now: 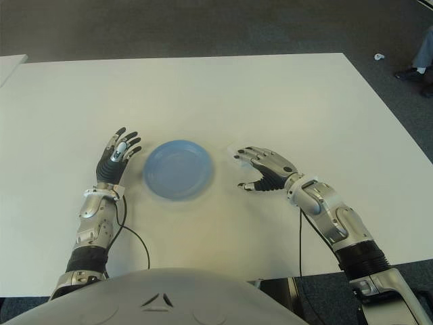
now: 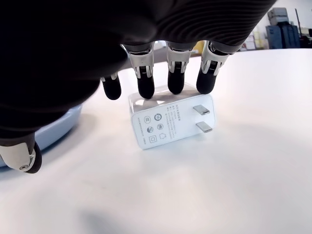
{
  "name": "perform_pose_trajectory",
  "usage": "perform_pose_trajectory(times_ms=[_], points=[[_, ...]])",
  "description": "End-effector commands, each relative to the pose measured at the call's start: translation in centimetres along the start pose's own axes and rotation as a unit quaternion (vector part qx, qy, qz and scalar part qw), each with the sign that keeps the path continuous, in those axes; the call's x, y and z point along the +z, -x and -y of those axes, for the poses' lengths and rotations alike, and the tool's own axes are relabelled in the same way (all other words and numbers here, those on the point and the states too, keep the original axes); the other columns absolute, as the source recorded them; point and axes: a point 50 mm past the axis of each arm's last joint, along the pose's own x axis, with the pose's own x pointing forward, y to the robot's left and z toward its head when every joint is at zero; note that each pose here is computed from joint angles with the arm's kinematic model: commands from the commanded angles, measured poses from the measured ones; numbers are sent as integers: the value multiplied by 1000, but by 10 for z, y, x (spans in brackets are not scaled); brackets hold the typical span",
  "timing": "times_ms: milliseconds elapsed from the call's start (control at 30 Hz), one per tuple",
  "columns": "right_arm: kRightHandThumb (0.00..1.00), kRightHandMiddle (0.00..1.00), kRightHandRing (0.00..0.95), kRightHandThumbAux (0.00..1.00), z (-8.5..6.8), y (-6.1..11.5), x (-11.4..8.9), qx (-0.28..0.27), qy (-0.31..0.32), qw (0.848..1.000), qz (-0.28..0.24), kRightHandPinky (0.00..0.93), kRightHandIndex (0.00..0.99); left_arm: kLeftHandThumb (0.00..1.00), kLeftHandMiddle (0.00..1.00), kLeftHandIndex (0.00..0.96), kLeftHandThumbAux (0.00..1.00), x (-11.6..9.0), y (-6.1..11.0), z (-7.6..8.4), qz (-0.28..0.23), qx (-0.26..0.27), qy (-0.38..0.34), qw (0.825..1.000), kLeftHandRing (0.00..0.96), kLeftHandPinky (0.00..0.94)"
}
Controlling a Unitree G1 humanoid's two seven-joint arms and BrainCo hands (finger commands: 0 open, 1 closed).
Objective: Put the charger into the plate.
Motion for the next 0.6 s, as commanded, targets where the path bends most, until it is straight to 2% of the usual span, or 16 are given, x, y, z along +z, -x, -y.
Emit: perform_pose_trajectory(times_ms=[33,367,433,600], points=[[21,0,0,392,-15,8,-4,48,-10,999,-17,0,0,0,207,111,501,-2,3,-4,-11,8,-3,1000,212,221],[18,0,11,394,-12,12,-4,31,-12,999,-19,0,0,0,212,115,497,-3,3,-4,-9,6,1,1000,218,223],[24,0,38,393,-7,13,-4,12,-7,1000,-16,0,0,0,211,117,497,-3,4,-4,-9,5,1,1000,216,222],[70,0,88,372,6,11,0,-104,-10,994,-25,0,0,0,207,123,505,-3,3,-4,-13,8,5,1000,212,220]])
